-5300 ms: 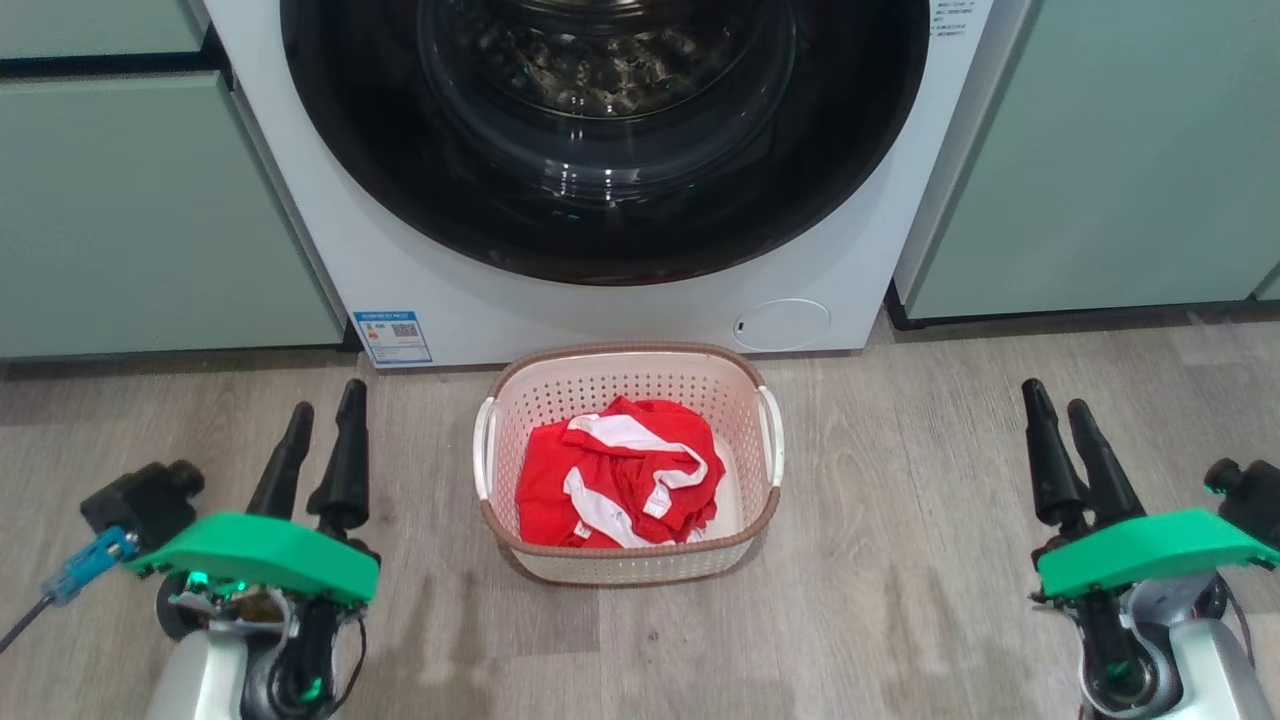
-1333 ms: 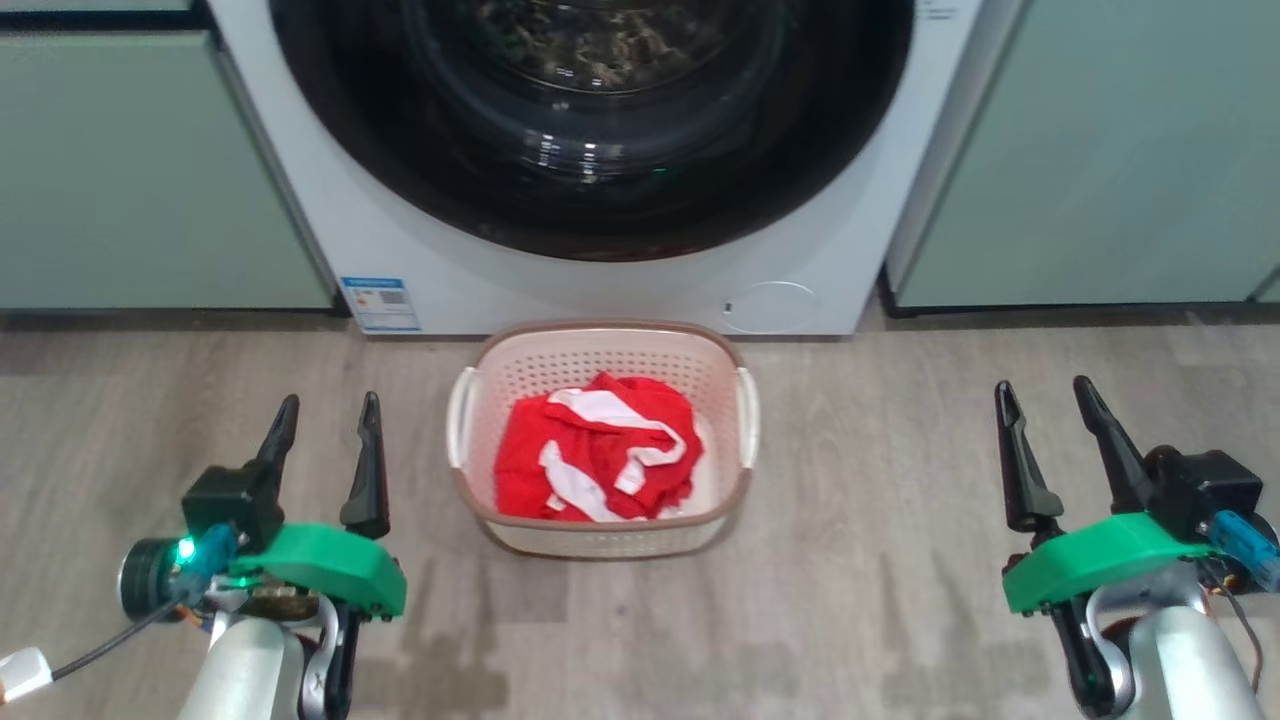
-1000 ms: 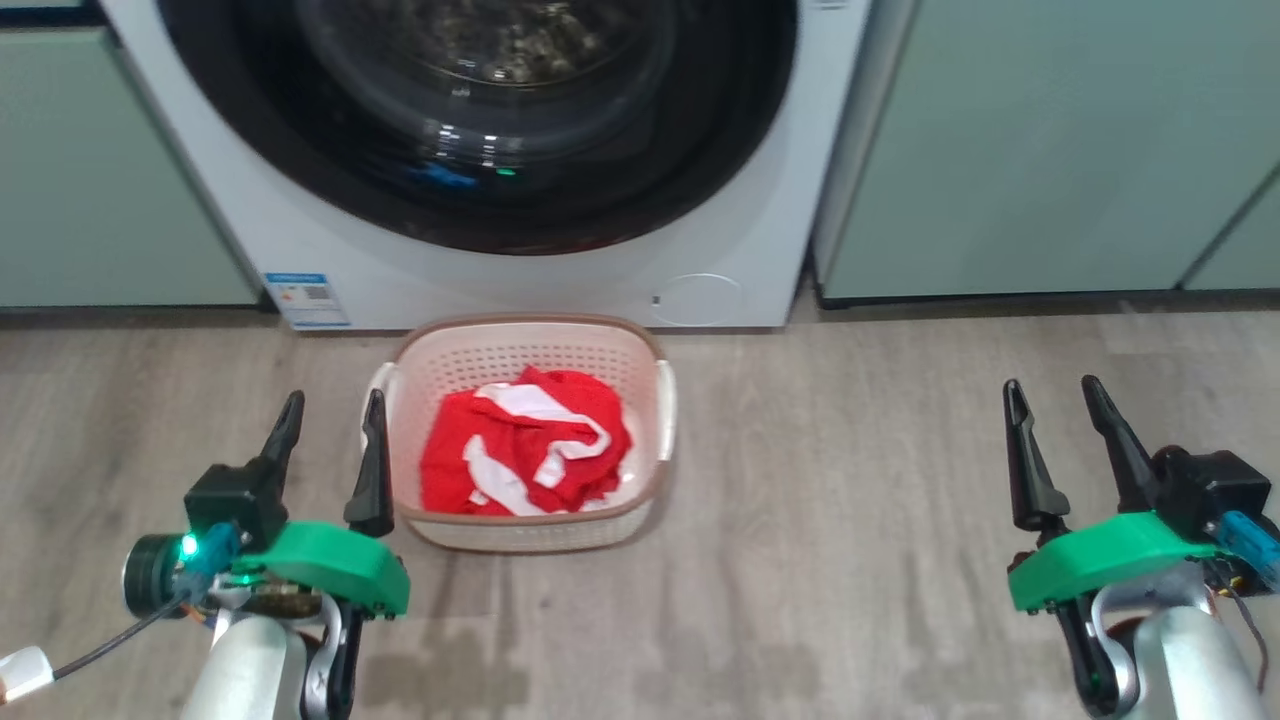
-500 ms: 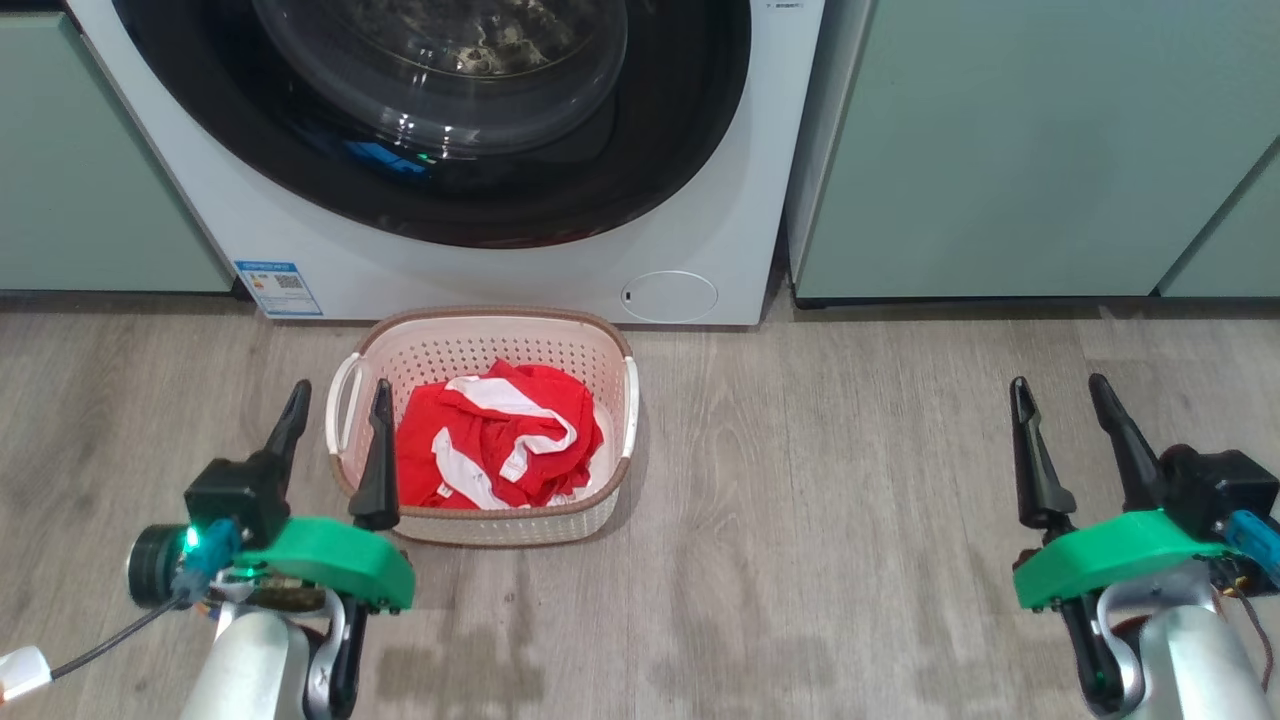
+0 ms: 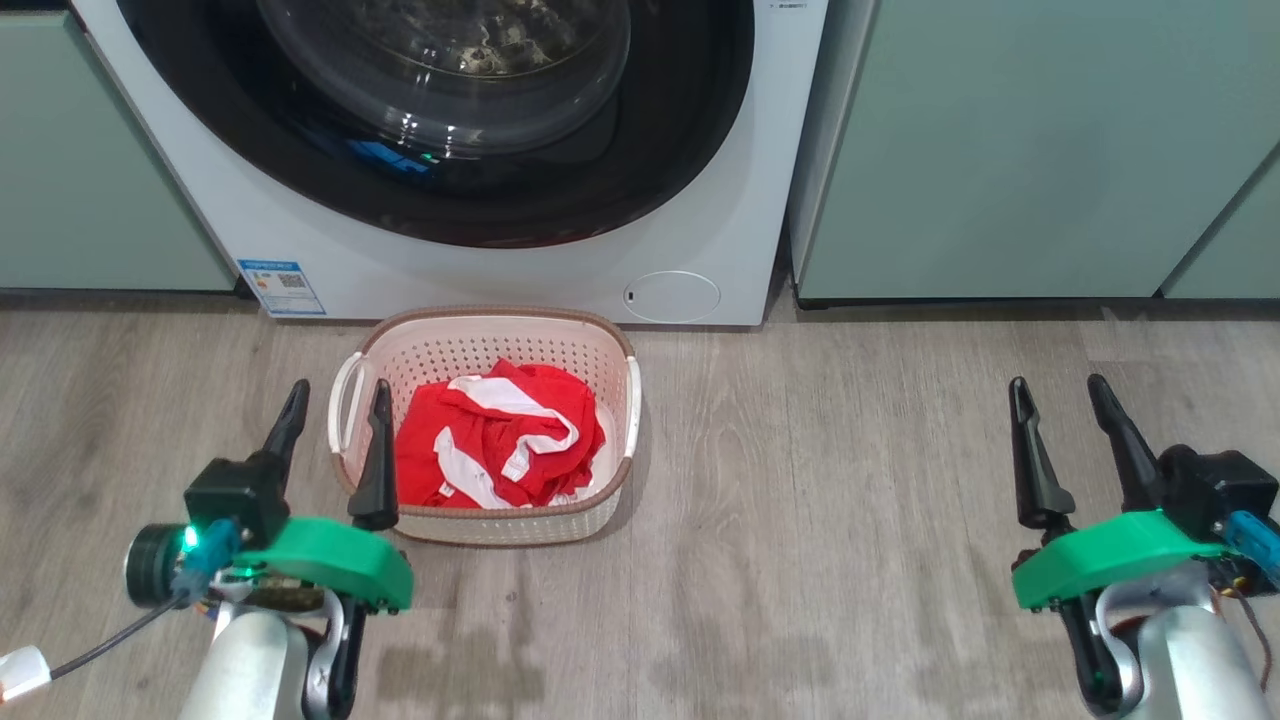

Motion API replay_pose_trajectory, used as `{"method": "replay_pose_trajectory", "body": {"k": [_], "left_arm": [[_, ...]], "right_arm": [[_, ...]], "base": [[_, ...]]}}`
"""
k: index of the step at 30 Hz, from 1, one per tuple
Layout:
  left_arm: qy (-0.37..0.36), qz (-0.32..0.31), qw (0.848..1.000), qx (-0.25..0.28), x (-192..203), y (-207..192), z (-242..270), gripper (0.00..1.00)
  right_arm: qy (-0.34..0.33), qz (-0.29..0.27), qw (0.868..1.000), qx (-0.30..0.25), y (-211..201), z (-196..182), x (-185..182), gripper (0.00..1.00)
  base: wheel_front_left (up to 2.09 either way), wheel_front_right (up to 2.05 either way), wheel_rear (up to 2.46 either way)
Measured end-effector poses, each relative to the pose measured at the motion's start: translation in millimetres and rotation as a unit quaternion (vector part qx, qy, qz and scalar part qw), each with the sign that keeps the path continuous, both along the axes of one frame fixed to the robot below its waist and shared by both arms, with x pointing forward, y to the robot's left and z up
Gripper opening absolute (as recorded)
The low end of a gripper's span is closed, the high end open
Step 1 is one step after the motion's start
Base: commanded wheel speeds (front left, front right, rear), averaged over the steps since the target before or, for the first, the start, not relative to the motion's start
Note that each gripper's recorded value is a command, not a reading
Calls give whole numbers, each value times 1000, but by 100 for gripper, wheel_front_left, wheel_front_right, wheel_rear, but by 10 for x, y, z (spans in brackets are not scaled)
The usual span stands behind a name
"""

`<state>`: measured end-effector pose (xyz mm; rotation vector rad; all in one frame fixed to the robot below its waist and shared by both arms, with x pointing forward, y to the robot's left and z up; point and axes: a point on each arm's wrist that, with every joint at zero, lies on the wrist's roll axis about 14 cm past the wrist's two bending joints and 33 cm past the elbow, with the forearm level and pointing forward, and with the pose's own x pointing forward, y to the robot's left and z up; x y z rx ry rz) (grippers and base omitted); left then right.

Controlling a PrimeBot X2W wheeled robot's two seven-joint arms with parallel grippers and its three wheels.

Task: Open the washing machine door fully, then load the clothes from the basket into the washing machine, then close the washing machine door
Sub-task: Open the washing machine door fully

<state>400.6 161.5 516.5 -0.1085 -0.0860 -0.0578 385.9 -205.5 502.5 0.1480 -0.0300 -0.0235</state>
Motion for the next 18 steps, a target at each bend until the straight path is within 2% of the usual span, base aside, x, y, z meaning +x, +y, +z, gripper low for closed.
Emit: {"method": "replay_pose_trajectory", "body": {"k": [11, 12, 13, 18], "left_arm": [[2, 1, 1000, 4, 5, 3, -19, 100], [2, 1, 1000, 4, 5, 4, -20, 100], [3, 1, 1000, 4, 6, 6, -21, 100], [3, 2, 1000, 2, 11, 8, -28, 100]], "right_arm": [[0, 0, 1000, 1, 4, -10, 8, 100], [-1, 0, 1000, 3, 3, -9, 8, 67], [-2, -1, 1000, 7, 3, -7, 9, 0], [-1, -2, 1000, 12, -1, -15, 13, 0]], "base": [[0, 0, 0], [0, 0, 0], [0, 0, 0], [0, 0, 0]]}}
